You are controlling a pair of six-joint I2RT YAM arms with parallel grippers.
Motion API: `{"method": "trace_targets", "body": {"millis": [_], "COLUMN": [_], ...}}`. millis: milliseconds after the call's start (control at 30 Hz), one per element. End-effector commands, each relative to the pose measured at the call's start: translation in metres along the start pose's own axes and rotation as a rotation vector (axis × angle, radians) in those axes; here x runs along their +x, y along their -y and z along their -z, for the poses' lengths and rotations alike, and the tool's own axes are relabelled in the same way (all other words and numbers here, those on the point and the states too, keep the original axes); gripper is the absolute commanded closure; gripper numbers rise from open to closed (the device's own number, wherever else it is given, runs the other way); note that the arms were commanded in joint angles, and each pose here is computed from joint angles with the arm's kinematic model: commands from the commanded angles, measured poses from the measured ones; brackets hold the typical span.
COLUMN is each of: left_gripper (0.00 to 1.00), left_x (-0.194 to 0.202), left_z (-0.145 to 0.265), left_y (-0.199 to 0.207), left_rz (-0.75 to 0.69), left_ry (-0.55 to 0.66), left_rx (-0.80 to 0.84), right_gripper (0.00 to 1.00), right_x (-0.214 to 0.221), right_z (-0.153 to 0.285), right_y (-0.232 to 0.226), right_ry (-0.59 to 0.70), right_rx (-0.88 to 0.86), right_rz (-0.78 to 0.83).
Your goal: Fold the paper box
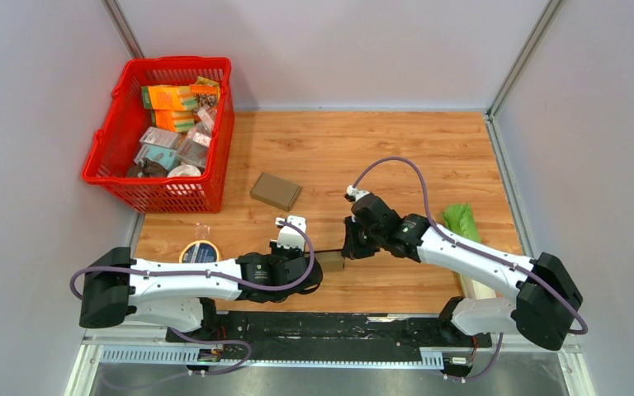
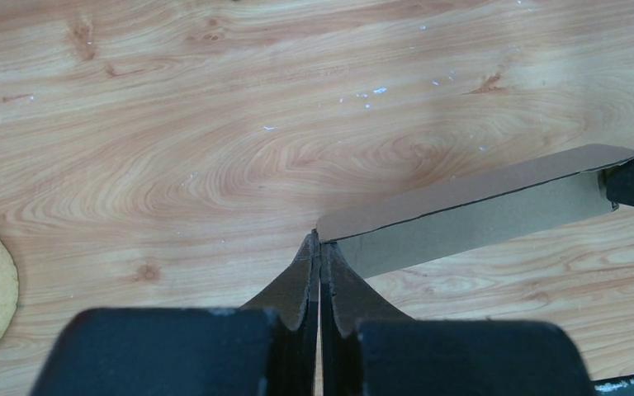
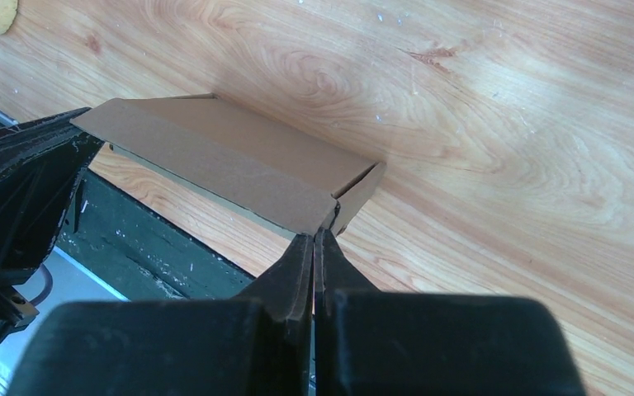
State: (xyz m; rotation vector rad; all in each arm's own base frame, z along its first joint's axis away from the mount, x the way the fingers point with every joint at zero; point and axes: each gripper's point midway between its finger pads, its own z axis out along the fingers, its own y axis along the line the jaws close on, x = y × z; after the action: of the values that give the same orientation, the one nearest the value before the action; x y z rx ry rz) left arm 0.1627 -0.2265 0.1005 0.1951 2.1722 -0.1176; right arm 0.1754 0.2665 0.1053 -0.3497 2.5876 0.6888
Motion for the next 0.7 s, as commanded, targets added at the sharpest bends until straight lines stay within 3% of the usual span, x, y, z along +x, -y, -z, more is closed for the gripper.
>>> {"method": "trace_targets", "body": {"millis": [0,200,400,467,533,667], "left_gripper": [1.00,1.00,1.00,1.00,1.00,1.00], "left_x": [0.010,0.013,0.014,0.014,0.015,0.013], "left_z": [0.002,0.002,0.002,0.001,0.002,0.002], "left_y": [-0.005,-0.006,-0.004,-0.004,-0.004,-0.003], "left_rz": [-0.009,-0.004,-0.007,-0.006,-0.005,0.000], "left_ry": [-0.038,-0.043,-0.048,-0.049,-0.050,-0.045], "left_rx": [0.000,-0.004,0.003,0.002,0.003,0.007], "right_gripper": [1.00,1.00,0.92,0.85,0.71,0.58], "right_x": [0.000,0.007,0.002,-0.002,-0.001,-0.005], "right_z": [0.004,0.006,0.014,0.018,0.022,0.036], "right_y": [0.013,0.029,0.024,0.016,0.001,-0.025], "right_ry": [0.021,0.033,0.052,0.064,0.049,0.063], "right_rx": [0.051,0.122,0.127,0.091,0.020,-0.105], "right_rz": [0.012,0.047,0.079,0.071,0.052,-0.019]}}
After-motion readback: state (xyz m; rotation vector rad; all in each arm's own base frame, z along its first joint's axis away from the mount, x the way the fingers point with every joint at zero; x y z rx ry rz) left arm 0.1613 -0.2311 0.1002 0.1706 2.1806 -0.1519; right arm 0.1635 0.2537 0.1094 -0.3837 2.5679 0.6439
